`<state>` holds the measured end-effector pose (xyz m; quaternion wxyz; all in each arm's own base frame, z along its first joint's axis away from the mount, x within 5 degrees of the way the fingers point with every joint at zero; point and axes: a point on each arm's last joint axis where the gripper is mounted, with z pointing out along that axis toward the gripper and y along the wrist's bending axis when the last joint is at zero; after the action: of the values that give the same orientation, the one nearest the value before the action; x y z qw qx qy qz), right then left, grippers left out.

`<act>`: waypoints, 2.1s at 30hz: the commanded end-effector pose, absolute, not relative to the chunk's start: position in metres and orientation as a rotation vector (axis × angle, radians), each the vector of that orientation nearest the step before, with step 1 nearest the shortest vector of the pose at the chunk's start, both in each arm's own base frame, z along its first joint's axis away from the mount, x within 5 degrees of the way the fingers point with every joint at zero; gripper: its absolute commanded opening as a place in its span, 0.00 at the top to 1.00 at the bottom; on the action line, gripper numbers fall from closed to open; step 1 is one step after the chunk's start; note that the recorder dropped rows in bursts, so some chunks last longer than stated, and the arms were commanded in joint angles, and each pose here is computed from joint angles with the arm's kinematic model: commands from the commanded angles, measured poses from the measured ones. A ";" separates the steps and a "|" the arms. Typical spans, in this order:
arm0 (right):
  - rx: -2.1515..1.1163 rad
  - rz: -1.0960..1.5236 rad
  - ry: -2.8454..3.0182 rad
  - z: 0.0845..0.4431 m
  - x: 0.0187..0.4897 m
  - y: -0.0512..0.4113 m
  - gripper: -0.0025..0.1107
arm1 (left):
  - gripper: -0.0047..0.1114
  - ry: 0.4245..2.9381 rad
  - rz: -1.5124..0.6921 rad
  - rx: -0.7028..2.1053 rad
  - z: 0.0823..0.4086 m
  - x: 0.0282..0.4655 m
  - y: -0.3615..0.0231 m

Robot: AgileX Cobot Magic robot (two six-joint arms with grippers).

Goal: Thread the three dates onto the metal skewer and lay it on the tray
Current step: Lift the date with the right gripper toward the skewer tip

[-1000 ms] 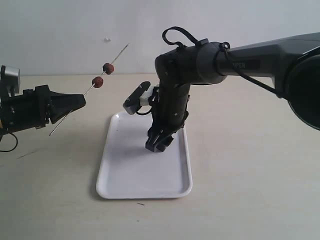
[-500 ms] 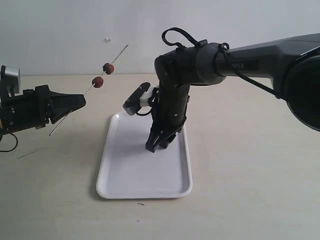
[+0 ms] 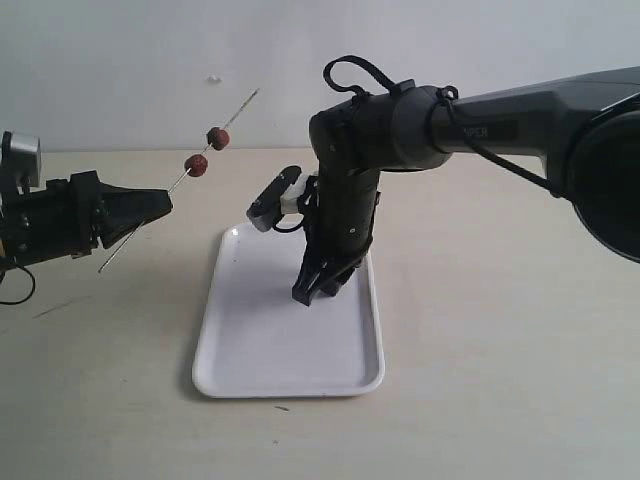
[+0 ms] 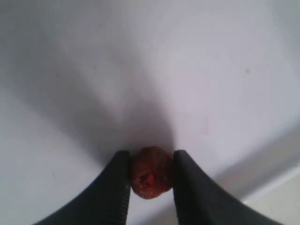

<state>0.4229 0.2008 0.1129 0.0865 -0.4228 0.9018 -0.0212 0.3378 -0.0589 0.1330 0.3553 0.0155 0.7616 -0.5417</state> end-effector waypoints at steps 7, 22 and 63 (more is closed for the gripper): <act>-1.259 -0.055 2.706 0.106 0.422 0.201 0.79 | 0.96 1.952 -1.417 0.044 0.137 0.336 -0.059; -1.038 0.274 2.727 0.193 0.427 0.138 0.80 | 0.96 1.995 -1.423 0.142 0.134 0.330 -0.062; -0.319 1.123 2.408 0.211 0.477 -0.003 0.80 | 0.96 2.068 -1.485 0.530 0.134 0.316 -0.104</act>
<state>0.4768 -0.0085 0.2041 0.2290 -0.1109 0.8771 0.4074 0.3110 -0.1009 0.1245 0.2498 0.1829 0.7788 -0.5456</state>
